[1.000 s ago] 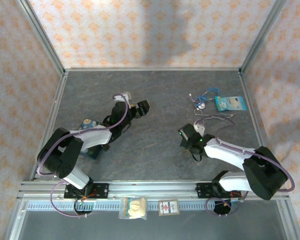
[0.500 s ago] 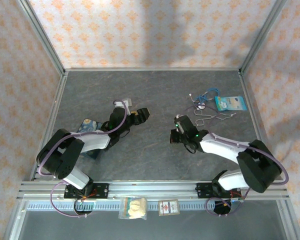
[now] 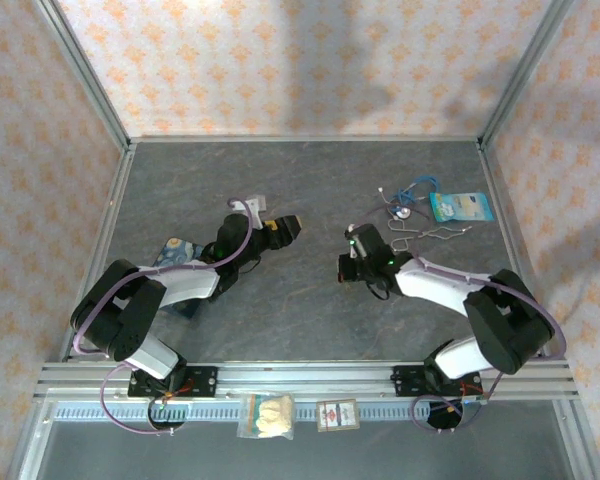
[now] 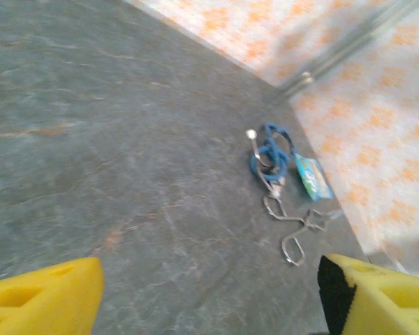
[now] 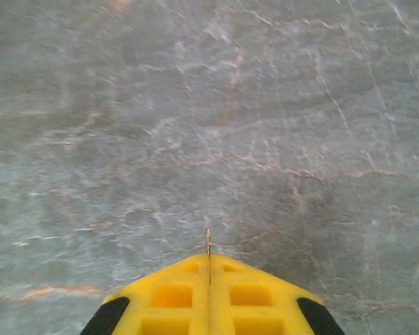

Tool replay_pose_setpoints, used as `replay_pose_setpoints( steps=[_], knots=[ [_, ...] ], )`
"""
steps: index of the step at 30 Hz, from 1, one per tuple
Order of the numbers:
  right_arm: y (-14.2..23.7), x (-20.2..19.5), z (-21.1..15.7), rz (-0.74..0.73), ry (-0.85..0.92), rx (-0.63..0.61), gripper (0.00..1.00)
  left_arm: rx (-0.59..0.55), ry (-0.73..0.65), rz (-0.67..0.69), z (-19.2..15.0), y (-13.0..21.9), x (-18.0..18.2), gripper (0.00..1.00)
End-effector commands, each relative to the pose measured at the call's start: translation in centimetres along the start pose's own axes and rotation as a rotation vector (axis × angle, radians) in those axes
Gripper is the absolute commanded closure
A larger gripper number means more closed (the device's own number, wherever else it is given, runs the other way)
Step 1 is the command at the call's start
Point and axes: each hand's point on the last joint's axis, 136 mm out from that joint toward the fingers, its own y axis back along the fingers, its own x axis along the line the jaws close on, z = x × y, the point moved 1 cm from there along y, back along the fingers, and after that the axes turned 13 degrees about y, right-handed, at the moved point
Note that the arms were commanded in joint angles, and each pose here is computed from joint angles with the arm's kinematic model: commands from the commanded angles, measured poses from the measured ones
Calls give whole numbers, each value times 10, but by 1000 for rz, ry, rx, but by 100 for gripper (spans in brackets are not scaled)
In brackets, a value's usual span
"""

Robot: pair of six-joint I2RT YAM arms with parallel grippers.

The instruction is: Unlock a padlock with a key

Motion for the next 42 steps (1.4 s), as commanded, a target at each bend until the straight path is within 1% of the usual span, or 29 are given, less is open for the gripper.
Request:
replay_pose_setpoints(
  steps=[1,3,4,6,7,11,13,15,17,21,27,31,34,42],
  knots=[
    [29,26,49,216,57,-123,100,93,-69,-195,-12,6,-37,28],
    [38,33,61,297,80,-133,100,132,-90,-233,-18,8,-44,40],
    [42,35,67,327,96,-136,100,148,-96,-251,-20,9,-47,48],
    [47,39,78,376,122,-135,100,186,-105,-298,-26,12,-54,58],
    [50,42,83,412,132,-133,100,203,-108,-333,-29,14,-59,61],
    [57,50,100,510,145,-144,100,246,-94,-436,-37,24,-73,66],
    [60,55,106,544,161,-155,100,247,-85,-449,-37,25,-74,66],
    [62,57,107,557,166,-160,100,221,-71,-459,-31,26,-76,66],
    [61,57,105,552,169,-164,100,190,-46,-461,-22,26,-76,64],
    [62,59,103,574,150,-178,100,139,12,-446,-8,20,-74,63],
    [67,64,104,617,129,-210,100,152,132,-476,-10,8,-68,60],
    [67,65,104,623,127,-214,100,160,192,-579,-10,13,-83,57],
    [67,66,106,630,127,-221,100,173,220,-624,-13,14,-89,57],
    [68,69,111,653,126,-238,100,211,245,-616,-24,7,-85,58]
  ],
)
